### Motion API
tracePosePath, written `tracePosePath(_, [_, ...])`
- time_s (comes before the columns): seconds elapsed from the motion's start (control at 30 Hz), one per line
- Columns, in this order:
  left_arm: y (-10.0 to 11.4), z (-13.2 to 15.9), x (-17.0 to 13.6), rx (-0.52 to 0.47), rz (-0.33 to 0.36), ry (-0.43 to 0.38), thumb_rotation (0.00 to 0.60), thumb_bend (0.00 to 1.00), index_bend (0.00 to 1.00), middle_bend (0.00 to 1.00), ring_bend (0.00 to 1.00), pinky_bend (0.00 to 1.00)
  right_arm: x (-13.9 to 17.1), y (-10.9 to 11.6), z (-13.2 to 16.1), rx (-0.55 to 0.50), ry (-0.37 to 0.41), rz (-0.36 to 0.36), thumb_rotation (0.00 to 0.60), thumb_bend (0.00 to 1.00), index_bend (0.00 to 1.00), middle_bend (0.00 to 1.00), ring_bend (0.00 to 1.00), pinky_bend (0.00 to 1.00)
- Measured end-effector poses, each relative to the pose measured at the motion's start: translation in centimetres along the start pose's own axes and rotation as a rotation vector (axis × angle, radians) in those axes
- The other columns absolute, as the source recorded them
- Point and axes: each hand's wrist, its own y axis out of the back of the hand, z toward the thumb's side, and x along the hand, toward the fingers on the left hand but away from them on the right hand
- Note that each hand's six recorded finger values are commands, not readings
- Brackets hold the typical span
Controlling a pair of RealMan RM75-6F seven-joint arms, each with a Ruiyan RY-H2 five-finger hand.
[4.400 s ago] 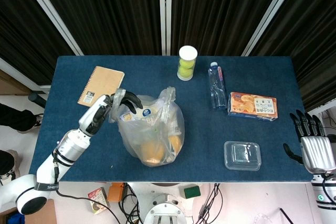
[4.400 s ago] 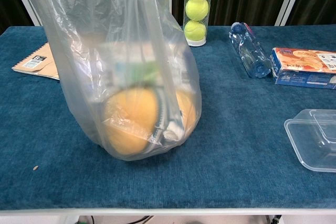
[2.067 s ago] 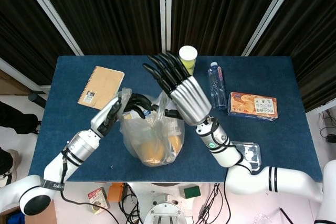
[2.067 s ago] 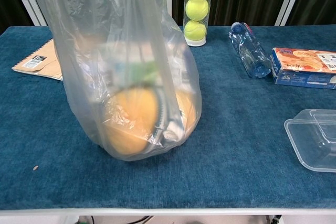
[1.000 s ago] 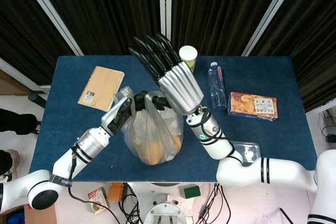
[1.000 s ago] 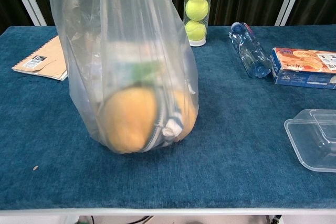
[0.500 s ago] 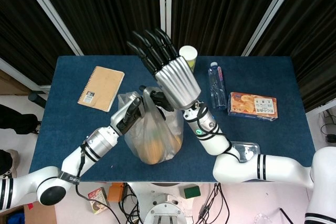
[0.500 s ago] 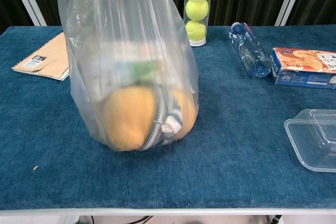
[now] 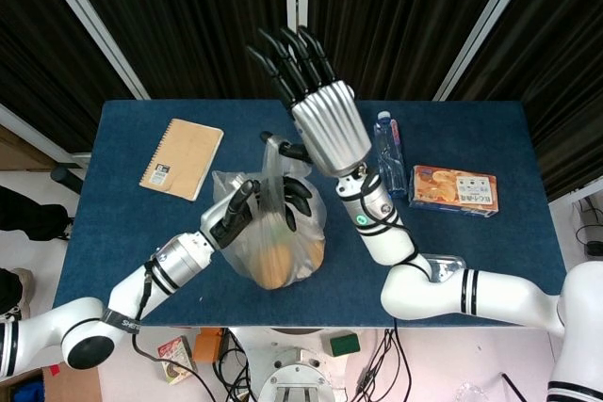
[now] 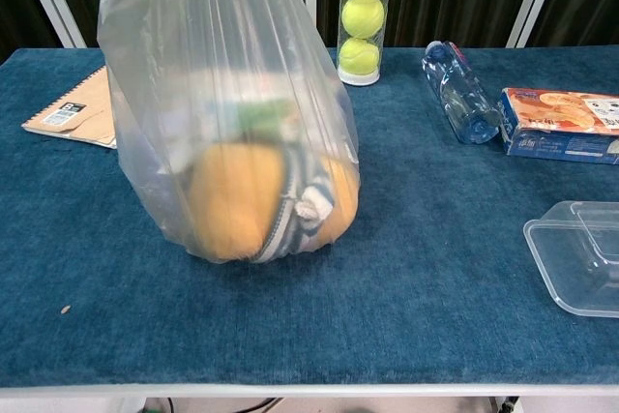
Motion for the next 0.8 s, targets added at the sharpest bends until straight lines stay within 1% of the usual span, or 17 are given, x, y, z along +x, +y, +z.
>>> tracePosePath(0.07, [0.2,0.2,-0.2,-0.013,0.003,-0.011,0.031,0.00,0.43,0.63,0.55,0.66,0.2,0.0,-0.4,0.004,-0.008,0.004,0.600,0.13,0.00,0.00,0.00,0.00])
tracePosePath(0.17, [0.4,0.6,-0.4,-0.041,0.008,-0.029,0.030,0.00,0.53,0.70,0.62,0.71,0.5,-0.1,-1.1,0.015,-0.018,0.015,0.600,0.13,0.00,0.00,0.00,0.00])
tracePosePath(0.33, [0.3,0.9,-0.7,-0.092,-0.009,-0.044,0.033,0.00,0.60,0.77,0.67,0.74,1.2,-0.5,-2.3,0.031,-0.036,0.035,0.600,0.13,0.00,0.00,0.00,0.00])
tracePosePath(0.47, [0.3,1.3,-0.8,-0.137,-0.026,-0.056,0.034,0.00,0.67,0.84,0.74,0.78,1.7,-0.5,-3.2,0.045,-0.049,0.041,0.600,0.13,0.00,0.00,0.00,0.00])
tracePosePath(0.57, [0.4,1.6,-0.9,-0.151,-0.031,-0.065,0.031,0.00,0.70,0.88,0.77,0.78,2.2,-0.5,-3.9,0.056,-0.054,0.052,0.600,0.12,0.00,0.00,0.00,0.00])
tracePosePath(0.63, [0.5,1.7,-0.9,-0.150,-0.032,-0.069,0.032,0.00,0.71,0.89,0.77,0.78,2.5,-0.5,-4.3,0.066,-0.052,0.072,0.600,0.11,0.00,0.00,0.00,0.00])
tracePosePath(0.73, [0.6,1.8,-0.8,-0.163,-0.026,-0.072,0.026,0.00,0.70,0.88,0.77,0.78,3.3,-0.9,-4.9,0.083,-0.038,0.133,0.600,0.07,0.00,0.00,0.00,0.00])
tracePosePath(0.8, [0.8,1.9,-0.7,-0.179,-0.016,-0.073,0.037,0.00,0.69,0.86,0.76,0.78,3.9,-1.0,-5.2,0.071,-0.030,0.184,0.600,0.04,0.00,0.00,0.00,0.00])
